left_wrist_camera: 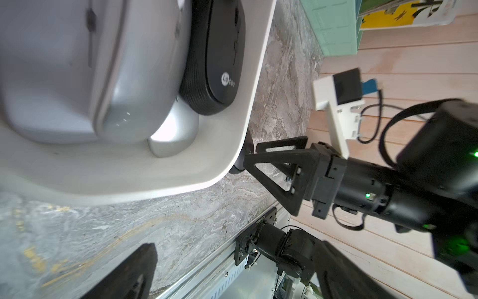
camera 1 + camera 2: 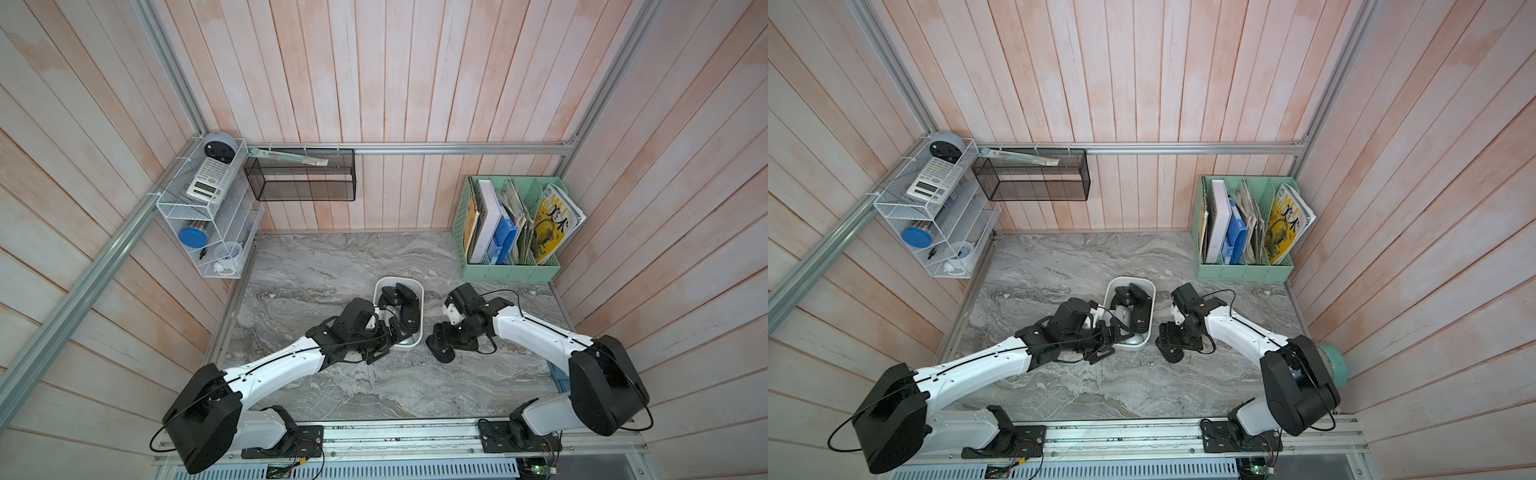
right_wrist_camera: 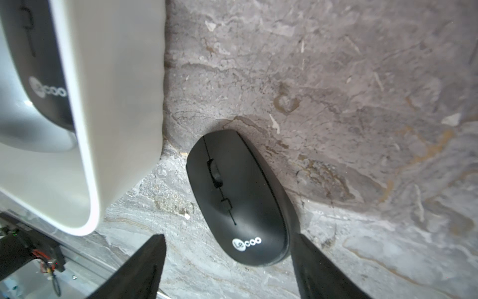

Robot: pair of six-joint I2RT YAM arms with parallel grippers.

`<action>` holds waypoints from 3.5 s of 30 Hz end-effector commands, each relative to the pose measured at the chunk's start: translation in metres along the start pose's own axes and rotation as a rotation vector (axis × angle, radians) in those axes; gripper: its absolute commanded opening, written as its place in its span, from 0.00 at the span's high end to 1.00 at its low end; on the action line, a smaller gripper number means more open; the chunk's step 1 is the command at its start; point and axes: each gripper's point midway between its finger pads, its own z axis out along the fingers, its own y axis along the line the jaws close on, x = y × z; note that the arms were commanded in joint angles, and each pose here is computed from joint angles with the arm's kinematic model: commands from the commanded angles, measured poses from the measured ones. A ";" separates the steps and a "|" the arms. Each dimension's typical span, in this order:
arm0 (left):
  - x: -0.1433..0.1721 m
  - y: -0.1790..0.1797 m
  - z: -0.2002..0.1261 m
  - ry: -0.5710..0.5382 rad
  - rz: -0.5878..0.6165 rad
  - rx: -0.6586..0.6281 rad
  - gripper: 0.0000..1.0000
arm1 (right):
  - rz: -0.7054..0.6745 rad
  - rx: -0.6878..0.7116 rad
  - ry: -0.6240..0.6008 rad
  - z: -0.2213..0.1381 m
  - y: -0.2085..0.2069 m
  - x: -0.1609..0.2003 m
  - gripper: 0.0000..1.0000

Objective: Put the mouse in the storage box
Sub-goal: Pick up the mouse from the center of the board, then place the mouse in the storage box.

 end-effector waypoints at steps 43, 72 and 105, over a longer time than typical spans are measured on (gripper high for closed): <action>-0.008 -0.010 0.011 -0.091 -0.071 0.104 0.00 | -0.282 0.307 0.203 0.051 -0.019 0.013 0.35; -0.076 0.022 -0.083 -0.296 -0.132 0.019 0.00 | -0.300 0.142 -0.111 -0.053 0.070 -0.044 0.50; -0.072 0.065 -0.095 -0.310 -0.186 -0.022 0.00 | -0.387 0.140 -0.001 0.044 0.110 -0.042 0.47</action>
